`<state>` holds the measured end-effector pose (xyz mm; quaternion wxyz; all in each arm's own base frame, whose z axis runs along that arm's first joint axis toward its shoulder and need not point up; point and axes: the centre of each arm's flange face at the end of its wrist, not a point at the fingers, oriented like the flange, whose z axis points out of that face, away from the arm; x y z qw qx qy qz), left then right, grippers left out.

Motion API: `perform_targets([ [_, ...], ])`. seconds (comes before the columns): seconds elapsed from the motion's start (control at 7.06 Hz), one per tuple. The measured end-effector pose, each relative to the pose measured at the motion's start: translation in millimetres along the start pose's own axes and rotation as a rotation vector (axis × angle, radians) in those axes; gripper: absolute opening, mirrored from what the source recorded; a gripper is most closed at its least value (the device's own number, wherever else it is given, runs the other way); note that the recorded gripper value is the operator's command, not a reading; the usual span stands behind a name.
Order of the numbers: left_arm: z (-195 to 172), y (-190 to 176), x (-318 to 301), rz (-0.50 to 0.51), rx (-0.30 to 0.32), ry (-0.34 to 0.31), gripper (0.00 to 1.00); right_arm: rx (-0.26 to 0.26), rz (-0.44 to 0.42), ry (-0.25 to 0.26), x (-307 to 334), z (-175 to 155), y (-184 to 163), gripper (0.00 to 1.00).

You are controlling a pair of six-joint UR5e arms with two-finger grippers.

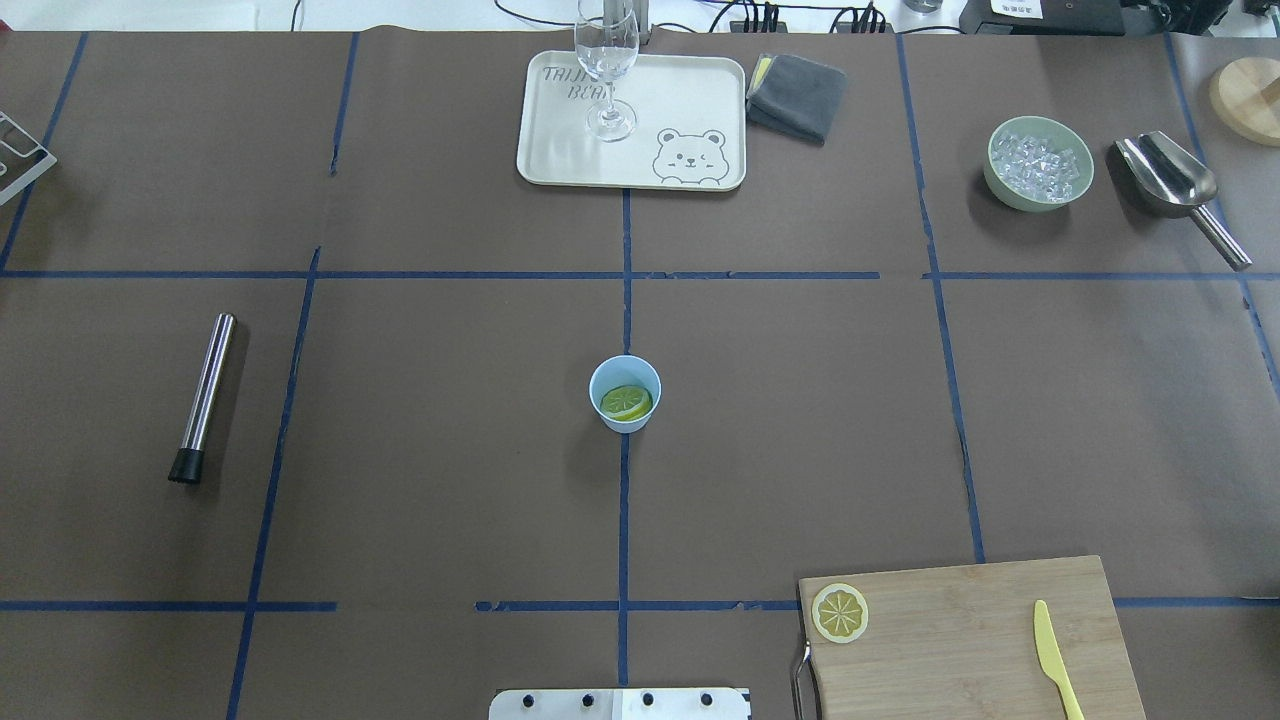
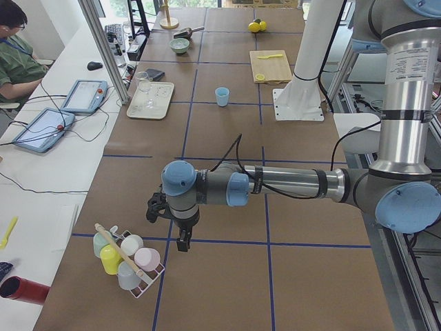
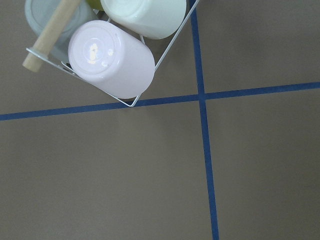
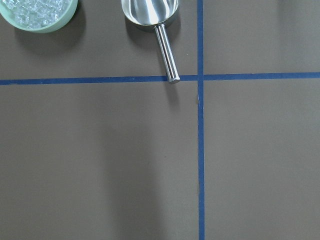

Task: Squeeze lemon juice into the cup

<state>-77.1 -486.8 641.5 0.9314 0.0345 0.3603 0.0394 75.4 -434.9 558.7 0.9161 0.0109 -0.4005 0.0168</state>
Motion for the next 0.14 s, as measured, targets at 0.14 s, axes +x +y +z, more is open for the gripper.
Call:
perform_targets([
  [0.14,0.4,-0.1,-0.2,0.000,-0.001,0.000,1.00,0.001,0.000,0.000,-0.4,-0.4,0.0,1.00],
])
